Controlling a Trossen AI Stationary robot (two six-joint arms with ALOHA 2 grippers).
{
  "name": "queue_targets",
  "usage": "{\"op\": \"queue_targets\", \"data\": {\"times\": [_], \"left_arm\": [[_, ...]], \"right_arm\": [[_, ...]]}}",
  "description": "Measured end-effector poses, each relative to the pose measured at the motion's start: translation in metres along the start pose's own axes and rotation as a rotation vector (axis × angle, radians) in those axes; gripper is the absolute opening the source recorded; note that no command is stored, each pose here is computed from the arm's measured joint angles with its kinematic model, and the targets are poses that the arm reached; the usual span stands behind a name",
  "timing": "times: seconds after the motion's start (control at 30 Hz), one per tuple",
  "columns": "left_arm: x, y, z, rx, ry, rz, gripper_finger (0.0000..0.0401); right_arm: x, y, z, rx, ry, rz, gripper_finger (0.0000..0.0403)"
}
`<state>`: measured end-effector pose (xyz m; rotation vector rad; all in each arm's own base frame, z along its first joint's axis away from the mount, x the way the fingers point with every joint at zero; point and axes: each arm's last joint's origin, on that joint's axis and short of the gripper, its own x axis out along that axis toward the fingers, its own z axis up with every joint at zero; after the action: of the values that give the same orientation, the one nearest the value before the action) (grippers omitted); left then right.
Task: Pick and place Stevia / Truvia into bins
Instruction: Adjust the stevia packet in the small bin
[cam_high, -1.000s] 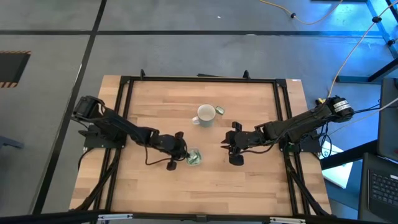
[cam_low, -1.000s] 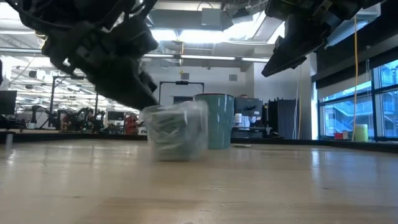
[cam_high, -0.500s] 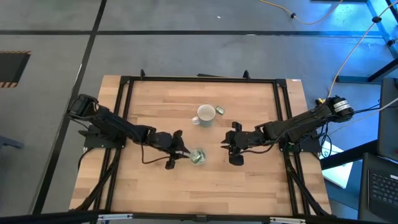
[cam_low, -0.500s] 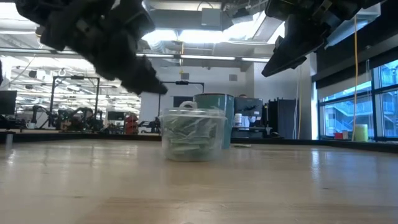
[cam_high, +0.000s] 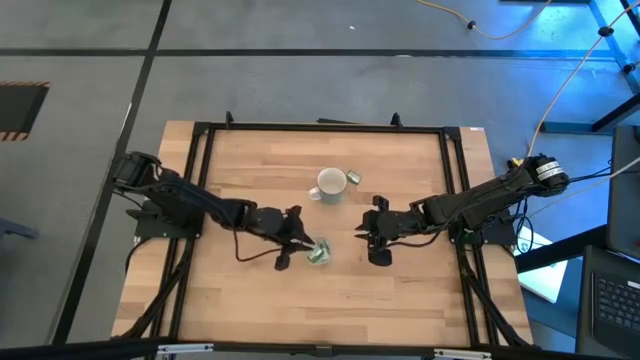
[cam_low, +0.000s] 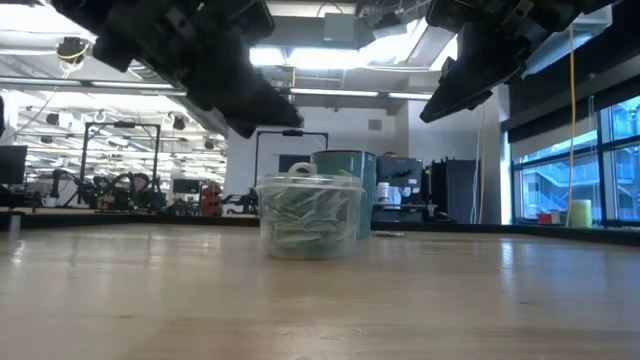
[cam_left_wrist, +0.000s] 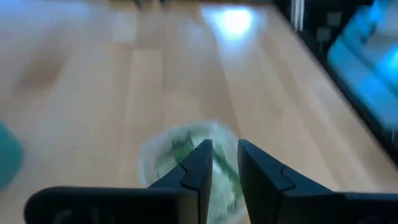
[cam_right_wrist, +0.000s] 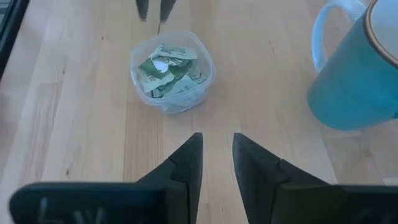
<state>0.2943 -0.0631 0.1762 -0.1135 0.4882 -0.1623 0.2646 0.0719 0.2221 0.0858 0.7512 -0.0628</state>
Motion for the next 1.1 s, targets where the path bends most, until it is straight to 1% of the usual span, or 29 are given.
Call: {"op": "queue_targets", "data": {"times": [0.17, 0.27, 0.4, 0.63, 0.8, 1.1], "left_arm": [[0.018, 0.0, 0.001, 0.02, 0.177, 0.015, 0.0052], [0.028, 0.001, 0.005, 0.026, 0.228, 0.024, 0.004], [0.038, -0.001, 0.014, 0.066, 0.271, 0.01, 0.0029], [0.049, 0.003, 0.019, 0.082, 0.469, 0.056, 0.0021], [0.06, 0.004, 0.018, 0.109, 0.496, 0.047, 0.0024], [0.071, 0.006, 0.009, 0.103, 0.529, 0.039, 0.0022]], "right_arm": [[0.0, 0.0, 0.0, 0.002, 0.0, 0.0, 0.0092], [0.0, 0.0, 0.0, 0.002, 0.001, 0.0, 0.0092], [0.0, 0.0, 0.0, 0.002, 0.002, -0.001, 0.0092], [0.0, 0.0, -0.001, -0.002, 0.007, -0.002, 0.0092], [0.0, 0.0, -0.001, -0.003, 0.009, -0.003, 0.0092], [0.0, 0.0, -0.001, -0.011, 0.01, -0.003, 0.0092]]}}
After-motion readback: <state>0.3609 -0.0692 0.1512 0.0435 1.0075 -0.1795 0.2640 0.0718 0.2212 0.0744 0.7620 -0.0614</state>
